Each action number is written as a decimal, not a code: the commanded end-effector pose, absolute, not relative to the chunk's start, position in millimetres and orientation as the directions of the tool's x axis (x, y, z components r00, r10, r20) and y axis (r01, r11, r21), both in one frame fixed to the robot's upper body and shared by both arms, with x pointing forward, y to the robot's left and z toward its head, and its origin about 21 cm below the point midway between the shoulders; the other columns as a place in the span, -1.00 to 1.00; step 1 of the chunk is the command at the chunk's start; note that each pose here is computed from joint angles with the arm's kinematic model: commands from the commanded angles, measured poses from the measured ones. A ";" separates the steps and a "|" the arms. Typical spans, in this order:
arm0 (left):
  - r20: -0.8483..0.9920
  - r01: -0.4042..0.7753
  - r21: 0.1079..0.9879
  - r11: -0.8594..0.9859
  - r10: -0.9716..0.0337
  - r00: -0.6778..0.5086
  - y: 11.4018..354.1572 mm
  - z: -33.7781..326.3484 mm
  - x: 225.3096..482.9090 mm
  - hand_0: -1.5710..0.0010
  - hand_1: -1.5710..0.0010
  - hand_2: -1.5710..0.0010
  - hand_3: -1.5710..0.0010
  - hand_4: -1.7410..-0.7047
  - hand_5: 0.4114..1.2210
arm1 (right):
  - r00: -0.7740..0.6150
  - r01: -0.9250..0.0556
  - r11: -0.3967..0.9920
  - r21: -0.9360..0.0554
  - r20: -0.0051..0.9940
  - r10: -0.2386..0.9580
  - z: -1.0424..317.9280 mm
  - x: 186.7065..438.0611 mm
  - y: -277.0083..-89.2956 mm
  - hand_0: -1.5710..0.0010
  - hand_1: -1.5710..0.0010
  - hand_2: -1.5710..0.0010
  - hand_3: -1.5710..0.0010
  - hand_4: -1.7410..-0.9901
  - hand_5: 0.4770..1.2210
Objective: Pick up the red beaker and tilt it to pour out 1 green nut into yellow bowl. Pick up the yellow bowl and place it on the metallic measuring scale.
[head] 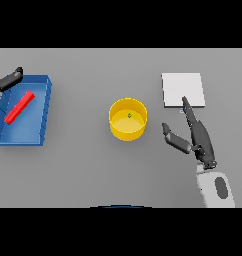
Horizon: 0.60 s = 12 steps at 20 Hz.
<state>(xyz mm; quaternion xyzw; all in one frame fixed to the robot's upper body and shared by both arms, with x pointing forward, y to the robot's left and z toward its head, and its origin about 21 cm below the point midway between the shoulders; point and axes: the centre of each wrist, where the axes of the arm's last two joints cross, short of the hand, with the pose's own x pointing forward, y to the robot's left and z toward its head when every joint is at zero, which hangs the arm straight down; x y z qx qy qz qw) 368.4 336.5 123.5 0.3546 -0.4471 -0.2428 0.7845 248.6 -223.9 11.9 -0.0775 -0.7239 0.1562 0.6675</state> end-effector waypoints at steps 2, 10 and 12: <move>0.546 0.050 0.771 0.635 -0.699 0.463 335.0 124.4 369.3 0.96 0.97 0.97 0.98 0.97 -0.35 | -0.122 -0.108 0.900 -0.422 0.904 0.409 24.1 257.6 -217.2 1.00 1.00 1.00 1.00 0.38 -0.50; 0.580 0.036 0.753 0.657 -0.688 0.437 329.7 125.2 366.5 0.99 1.00 1.00 1.00 0.93 -0.27 | -0.370 -0.362 0.601 -0.712 0.702 0.609 55.7 296.7 -202.8 1.00 1.00 1.00 1.00 0.30 -0.54; 0.592 0.026 0.746 0.665 -0.680 0.432 330.1 124.6 366.2 1.00 1.00 1.00 1.00 0.92 -0.26 | -0.454 -0.368 0.447 -0.815 0.577 0.679 63.1 305.6 -191.1 1.00 1.00 1.00 1.00 0.35 -0.60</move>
